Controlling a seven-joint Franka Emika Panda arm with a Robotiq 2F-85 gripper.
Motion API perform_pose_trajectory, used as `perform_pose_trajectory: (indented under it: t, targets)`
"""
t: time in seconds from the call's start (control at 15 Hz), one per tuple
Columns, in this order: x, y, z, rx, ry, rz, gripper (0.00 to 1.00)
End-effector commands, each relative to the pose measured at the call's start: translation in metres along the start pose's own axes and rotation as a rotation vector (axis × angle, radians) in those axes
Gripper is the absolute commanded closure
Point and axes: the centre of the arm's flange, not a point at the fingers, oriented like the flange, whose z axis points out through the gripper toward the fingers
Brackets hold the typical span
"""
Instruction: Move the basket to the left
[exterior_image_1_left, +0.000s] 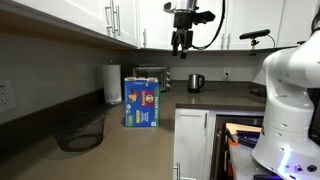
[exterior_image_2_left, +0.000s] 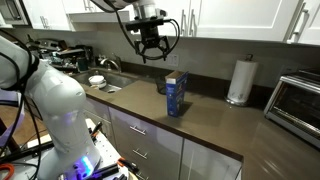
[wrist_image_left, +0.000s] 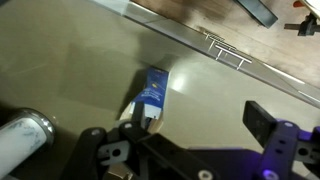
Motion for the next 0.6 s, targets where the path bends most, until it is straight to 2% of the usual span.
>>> perform_pose_trajectory:
  t: [0.0,0.27,0.53]
  targets:
    - [0.067,-0.007,0.0,-0.021,-0.015,-0.113,0.0]
    - [0.128,-0.019,0.009,-0.043,0.024,-0.212,0.0]
    - [0.17,-0.032,0.031,-0.045,0.001,-0.294,0.0]
